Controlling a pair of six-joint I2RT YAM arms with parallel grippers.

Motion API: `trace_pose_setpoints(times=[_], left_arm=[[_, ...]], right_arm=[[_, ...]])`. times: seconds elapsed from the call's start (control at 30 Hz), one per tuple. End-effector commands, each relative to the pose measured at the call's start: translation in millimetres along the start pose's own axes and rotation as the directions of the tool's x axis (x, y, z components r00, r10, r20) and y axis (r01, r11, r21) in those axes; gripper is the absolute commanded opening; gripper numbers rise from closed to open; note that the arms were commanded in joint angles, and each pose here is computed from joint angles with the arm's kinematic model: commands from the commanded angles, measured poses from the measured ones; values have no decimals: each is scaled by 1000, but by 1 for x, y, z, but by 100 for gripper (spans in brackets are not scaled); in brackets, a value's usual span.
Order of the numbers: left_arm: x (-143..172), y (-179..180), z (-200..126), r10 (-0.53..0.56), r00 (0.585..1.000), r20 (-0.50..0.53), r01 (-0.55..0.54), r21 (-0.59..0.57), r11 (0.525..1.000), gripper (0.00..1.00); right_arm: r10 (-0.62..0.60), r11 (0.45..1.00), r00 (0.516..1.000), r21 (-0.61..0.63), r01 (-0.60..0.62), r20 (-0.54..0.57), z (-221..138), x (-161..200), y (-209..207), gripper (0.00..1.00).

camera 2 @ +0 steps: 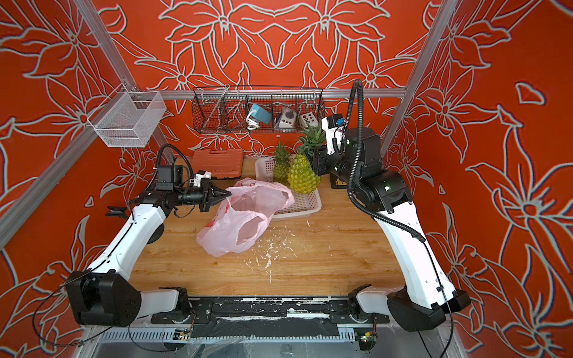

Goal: Place the pineapple into a plastic bag & tie a knot
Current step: Pick up the pineapple from the basket, then place the pineapple in the plastic bag.

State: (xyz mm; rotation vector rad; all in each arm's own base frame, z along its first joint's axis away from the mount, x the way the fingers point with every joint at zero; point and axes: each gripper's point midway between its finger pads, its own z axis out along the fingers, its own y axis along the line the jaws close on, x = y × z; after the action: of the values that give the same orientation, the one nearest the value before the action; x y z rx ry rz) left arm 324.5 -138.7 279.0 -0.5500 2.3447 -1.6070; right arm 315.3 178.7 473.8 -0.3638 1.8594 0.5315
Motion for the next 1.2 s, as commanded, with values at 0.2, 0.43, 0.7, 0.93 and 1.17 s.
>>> trace_pose_setpoints(times=[0.2,0.43,0.7,0.93,1.17], left_arm=[[-1,-3,0,6,1000,-9,-6,25,1000,0],[1,-3,-1,4,1000,-12,-4,28,1000,0],[3,-6,-3,9,1000,-9,-8,35,999,0],[3,-8,-3,8,1000,-12,-8,47,999,0],[4,-7,-1,-10,1000,-18,11,70,997,0]], right_arm=[[24,976,971,-215,29,238,-78,-63,49,0],[83,942,983,-334,-25,161,-67,-41,65,0],[107,924,993,-373,-81,48,-16,-6,76,0],[90,897,996,-434,-84,-8,14,15,119,0],[135,912,991,-394,-116,21,52,37,139,0]])
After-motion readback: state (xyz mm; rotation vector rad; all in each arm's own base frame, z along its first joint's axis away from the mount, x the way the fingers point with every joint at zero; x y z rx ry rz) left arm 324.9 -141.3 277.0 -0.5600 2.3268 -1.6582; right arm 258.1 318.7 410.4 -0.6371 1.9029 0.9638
